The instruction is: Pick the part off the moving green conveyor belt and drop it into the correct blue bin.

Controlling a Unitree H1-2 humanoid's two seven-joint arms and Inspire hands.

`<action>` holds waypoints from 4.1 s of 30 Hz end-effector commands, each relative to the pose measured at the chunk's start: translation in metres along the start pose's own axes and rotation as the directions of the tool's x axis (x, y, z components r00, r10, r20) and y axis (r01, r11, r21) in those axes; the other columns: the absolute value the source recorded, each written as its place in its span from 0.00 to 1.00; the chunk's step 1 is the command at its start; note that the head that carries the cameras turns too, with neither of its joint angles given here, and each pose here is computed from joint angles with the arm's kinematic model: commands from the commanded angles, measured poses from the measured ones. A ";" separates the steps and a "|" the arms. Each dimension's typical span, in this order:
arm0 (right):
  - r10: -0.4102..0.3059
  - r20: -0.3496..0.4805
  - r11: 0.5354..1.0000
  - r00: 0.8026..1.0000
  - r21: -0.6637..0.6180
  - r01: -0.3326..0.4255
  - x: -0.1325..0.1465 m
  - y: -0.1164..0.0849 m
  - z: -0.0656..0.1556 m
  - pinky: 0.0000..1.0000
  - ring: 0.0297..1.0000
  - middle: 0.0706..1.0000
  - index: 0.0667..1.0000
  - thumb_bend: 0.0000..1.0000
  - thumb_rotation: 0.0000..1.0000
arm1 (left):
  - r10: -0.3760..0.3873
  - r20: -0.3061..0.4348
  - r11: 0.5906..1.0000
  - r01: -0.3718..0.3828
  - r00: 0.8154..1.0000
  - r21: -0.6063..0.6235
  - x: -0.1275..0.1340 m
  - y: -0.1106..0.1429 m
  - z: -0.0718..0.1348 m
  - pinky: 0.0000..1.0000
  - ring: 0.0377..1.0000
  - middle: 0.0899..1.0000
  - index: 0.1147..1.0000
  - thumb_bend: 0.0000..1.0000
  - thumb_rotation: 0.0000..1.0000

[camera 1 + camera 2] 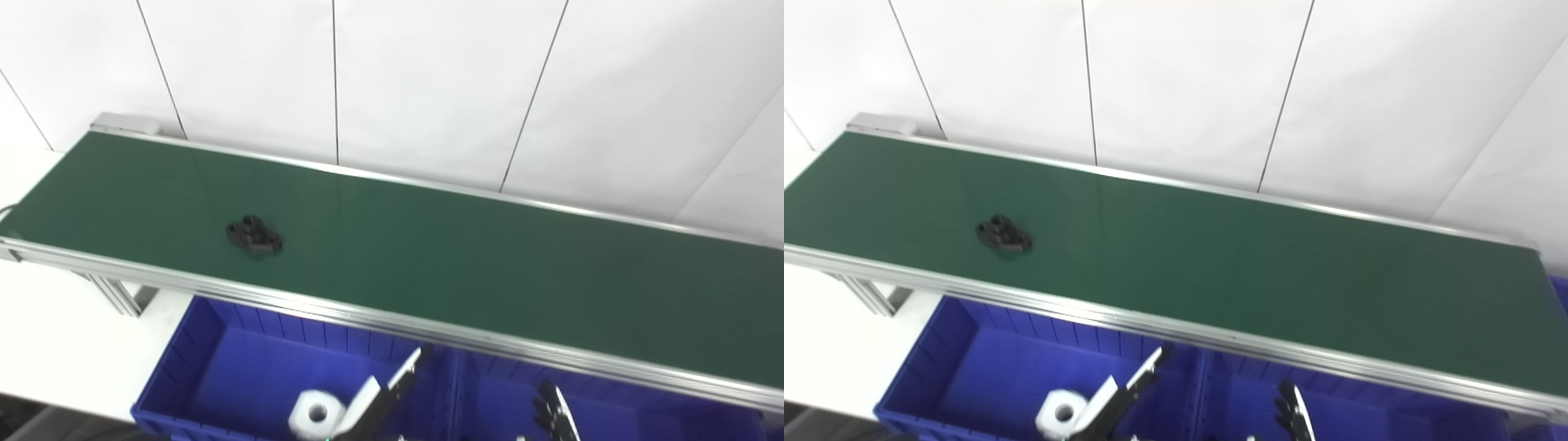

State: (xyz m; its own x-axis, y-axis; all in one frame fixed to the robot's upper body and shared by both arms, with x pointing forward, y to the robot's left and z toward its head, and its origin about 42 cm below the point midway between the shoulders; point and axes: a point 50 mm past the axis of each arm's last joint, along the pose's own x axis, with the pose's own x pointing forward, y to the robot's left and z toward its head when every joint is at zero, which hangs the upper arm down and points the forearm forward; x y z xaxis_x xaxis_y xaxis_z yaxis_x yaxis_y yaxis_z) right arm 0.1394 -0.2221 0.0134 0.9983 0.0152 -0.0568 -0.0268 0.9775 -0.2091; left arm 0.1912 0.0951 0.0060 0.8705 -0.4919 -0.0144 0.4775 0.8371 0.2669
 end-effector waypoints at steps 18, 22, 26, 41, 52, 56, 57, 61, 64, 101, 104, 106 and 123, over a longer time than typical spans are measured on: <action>-0.025 0.065 1.000 0.998 0.003 0.025 0.005 -0.001 0.004 0.89 0.92 0.94 0.96 0.68 0.73 | 0.037 0.070 0.999 -0.037 0.997 0.008 0.011 0.004 0.004 0.89 0.97 1.00 1.00 0.81 0.64; -0.033 0.066 0.999 0.997 -0.004 0.033 0.006 -0.002 0.004 0.88 0.91 0.93 0.95 0.69 0.73 | 0.035 0.073 0.999 -0.036 0.997 0.005 0.012 0.004 0.004 0.90 0.98 1.00 1.00 0.81 0.63; -0.064 0.068 0.997 0.996 0.040 0.062 0.006 -0.003 0.006 0.87 0.90 0.93 0.94 0.70 0.72 | 0.039 0.075 0.999 -0.040 0.996 0.010 0.012 0.003 0.003 0.89 0.97 1.00 1.00 0.82 0.64; -0.181 0.220 0.983 0.959 0.039 0.177 0.014 -0.023 0.045 0.78 0.83 0.85 0.87 0.78 0.68 | 0.053 0.090 0.998 -0.054 0.995 0.014 0.005 0.013 0.007 0.97 1.00 1.00 1.00 0.78 0.70; -0.167 0.382 0.979 0.909 -0.046 0.199 0.034 -0.032 0.085 0.77 0.82 0.85 0.89 0.79 0.68 | 0.062 0.099 0.998 -0.063 0.993 0.006 0.006 0.017 0.009 1.00 1.00 1.00 1.00 0.75 0.82; -0.142 0.424 0.979 0.895 -0.076 0.191 0.050 -0.032 0.109 0.78 0.82 0.86 0.90 0.77 0.67 | 0.054 0.087 0.999 -0.054 0.995 -0.008 0.006 0.020 0.007 1.00 1.00 1.00 1.00 0.76 0.85; -0.134 0.428 0.979 0.894 -0.084 0.187 0.054 -0.031 0.114 0.80 0.83 0.86 0.91 0.76 0.66 | 0.054 0.085 0.999 -0.053 0.995 -0.008 0.007 0.020 0.006 1.00 1.00 1.00 1.00 0.76 0.86; -0.111 0.426 0.976 0.898 -0.124 0.180 0.069 -0.030 0.133 0.79 0.83 0.86 0.90 0.72 0.60 | 0.046 0.084 0.999 -0.046 0.995 -0.008 0.009 0.024 0.006 1.00 1.00 1.00 1.00 0.76 0.88; -0.093 0.415 0.972 0.905 -0.159 0.173 0.080 -0.029 0.148 0.78 0.82 0.84 0.90 0.72 0.57 | 0.039 0.080 0.999 -0.038 0.996 -0.008 0.010 0.026 0.004 1.00 1.00 1.00 1.00 0.76 0.90; 0.205 0.276 0.837 0.939 -0.546 -0.022 0.201 0.006 0.221 0.75 0.83 0.85 0.91 0.71 0.49 | -0.034 0.068 0.999 0.033 0.997 0.020 0.011 0.023 -0.001 1.00 1.00 1.00 1.00 0.74 0.91; 0.224 0.257 0.820 0.940 -0.572 -0.039 0.214 0.010 0.218 0.75 0.82 0.85 0.91 0.72 0.47 | -0.035 0.066 0.999 0.034 0.997 0.011 0.013 0.021 -0.001 1.00 1.00 1.00 1.00 0.73 0.89; 0.237 0.241 0.808 0.941 -0.587 -0.053 0.223 0.012 0.216 0.74 0.82 0.85 0.91 0.73 0.46 | -0.037 0.065 0.999 0.037 0.997 0.008 0.013 0.020 -0.001 1.00 1.00 1.00 1.00 0.73 0.88; 0.366 0.126 0.602 0.922 -0.788 -0.131 0.277 0.035 0.206 0.81 0.84 0.86 0.91 0.77 0.49 | -0.051 0.068 0.999 0.051 0.996 0.003 0.021 0.007 0.001 1.00 1.00 1.00 1.00 0.72 0.84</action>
State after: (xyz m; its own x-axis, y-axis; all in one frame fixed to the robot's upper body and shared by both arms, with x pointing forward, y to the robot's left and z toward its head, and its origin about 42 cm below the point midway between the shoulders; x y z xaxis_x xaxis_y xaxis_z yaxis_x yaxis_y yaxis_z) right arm 0.4145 -0.1461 0.1683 0.9297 0.3575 -0.0891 -0.2544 0.4481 -0.8570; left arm 0.2061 0.0973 -0.0029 0.8393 -0.5422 -0.0389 0.5326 0.8059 0.2586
